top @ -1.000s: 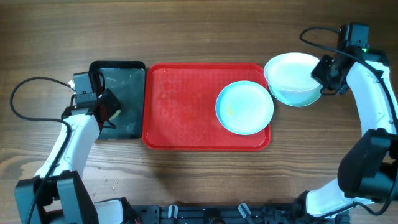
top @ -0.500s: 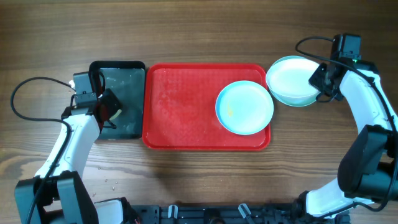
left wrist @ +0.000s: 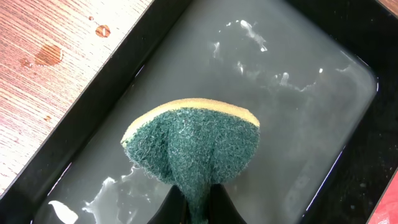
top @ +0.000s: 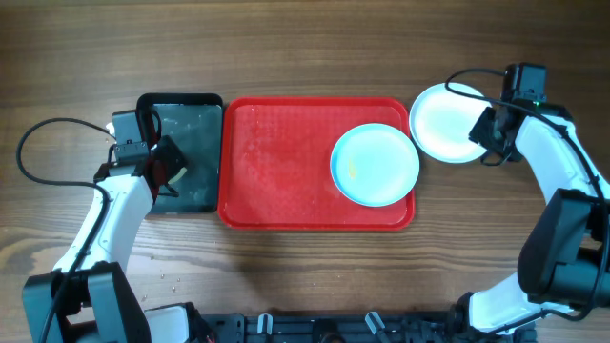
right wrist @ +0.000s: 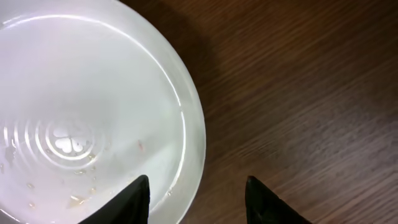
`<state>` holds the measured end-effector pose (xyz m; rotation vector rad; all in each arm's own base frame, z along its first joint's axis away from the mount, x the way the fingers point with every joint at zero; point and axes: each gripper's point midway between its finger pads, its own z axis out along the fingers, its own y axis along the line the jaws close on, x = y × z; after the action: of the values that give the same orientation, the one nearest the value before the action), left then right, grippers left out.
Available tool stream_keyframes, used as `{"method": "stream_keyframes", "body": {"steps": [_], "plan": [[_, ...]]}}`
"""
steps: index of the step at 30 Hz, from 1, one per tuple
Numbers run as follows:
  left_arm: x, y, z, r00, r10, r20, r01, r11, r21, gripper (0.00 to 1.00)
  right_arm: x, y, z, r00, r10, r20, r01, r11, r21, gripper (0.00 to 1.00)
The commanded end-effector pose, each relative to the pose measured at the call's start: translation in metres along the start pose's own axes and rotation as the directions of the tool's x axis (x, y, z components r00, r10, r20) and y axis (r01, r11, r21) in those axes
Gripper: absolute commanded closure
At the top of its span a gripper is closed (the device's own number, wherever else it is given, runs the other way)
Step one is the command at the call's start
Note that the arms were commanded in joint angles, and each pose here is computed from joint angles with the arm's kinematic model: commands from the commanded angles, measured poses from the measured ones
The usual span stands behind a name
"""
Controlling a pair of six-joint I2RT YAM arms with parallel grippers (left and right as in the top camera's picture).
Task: Clean dirty plates on tray and stack at the side
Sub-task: 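Carry the white plate right and lower it onto the blue plate, then release the white plate and move right gripper back to the tray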
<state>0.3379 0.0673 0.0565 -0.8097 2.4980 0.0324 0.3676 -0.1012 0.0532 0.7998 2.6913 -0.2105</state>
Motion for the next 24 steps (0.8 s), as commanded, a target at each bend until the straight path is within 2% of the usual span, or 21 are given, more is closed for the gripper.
{"method": "stream_keyframes", "body": {"steps": [1,2,4,6,7,9,10,12,15,18,21,24], "plan": [[-0.003,0.000,-0.004,1.000,-0.016,0.016,0.016,1.000,0.011,0.96,-0.019,0.029,-0.039,0.997,-0.059,0.048,0.067,0.981,-0.184,0.18],[-0.003,0.000,-0.004,1.000,-0.016,0.016,0.015,1.000,0.012,0.96,-0.017,0.044,-0.049,0.997,-0.062,0.044,0.072,0.958,-0.278,0.01],[-0.003,0.000,-0.004,1.000,-0.016,0.016,0.015,1.000,0.012,0.96,-0.008,0.072,-0.070,0.996,-0.082,0.019,0.081,0.887,-0.454,0.00],[-0.003,0.000,-0.004,1.000,-0.016,0.016,0.015,1.000,0.011,0.96,0.010,0.100,-0.090,0.983,-0.185,0.003,0.145,0.761,-0.632,0.01],[-0.003,0.000,-0.004,1.000,-0.016,0.016,0.016,1.000,0.011,0.96,0.017,0.102,-0.092,0.979,-0.204,-0.013,0.147,0.746,-0.650,0.11],[-0.003,0.000,-0.004,1.000,-0.016,0.016,0.016,1.000,0.012,0.96,0.030,0.093,-0.087,0.975,-0.205,-0.079,0.114,0.779,-0.617,0.51],[-0.003,0.000,-0.004,1.000,-0.016,0.016,0.016,1.000,0.012,0.96,0.035,0.089,-0.085,0.973,-0.208,-0.105,0.106,0.795,-0.597,0.62],[-0.003,0.000,-0.004,1.000,-0.016,0.016,0.016,1.000,0.012,0.96,0.052,0.075,-0.075,0.962,-0.212,-0.173,0.089,0.840,-0.535,0.63],[-0.003,0.000,-0.004,1.000,-0.016,0.016,0.016,1.000,0.012,0.96,0.080,0.075,-0.065,0.941,-0.250,-0.228,0.100,0.849,-0.519,0.62],[-0.003,-0.001,-0.004,1.000,-0.016,0.016,0.016,1.000,0.013,0.96,0.108,0.076,-0.042,0.928,-0.287,-0.239,0.170,0.895,-0.413,0.62],[-0.002,-0.004,-0.004,1.000,-0.016,0.006,0.016,0.999,0.032,0.96,0.124,0.090,-0.033,0.915,-0.356,-0.191,0.263,0.883,-0.389,0.62],[-0.002,-0.004,-0.004,1.000,-0.015,0.006,0.015,0.999,0.031,0.96,0.124,0.084,-0.023,0.938,-0.304,-0.164,0.258,0.932,-0.253,0.69]]}}
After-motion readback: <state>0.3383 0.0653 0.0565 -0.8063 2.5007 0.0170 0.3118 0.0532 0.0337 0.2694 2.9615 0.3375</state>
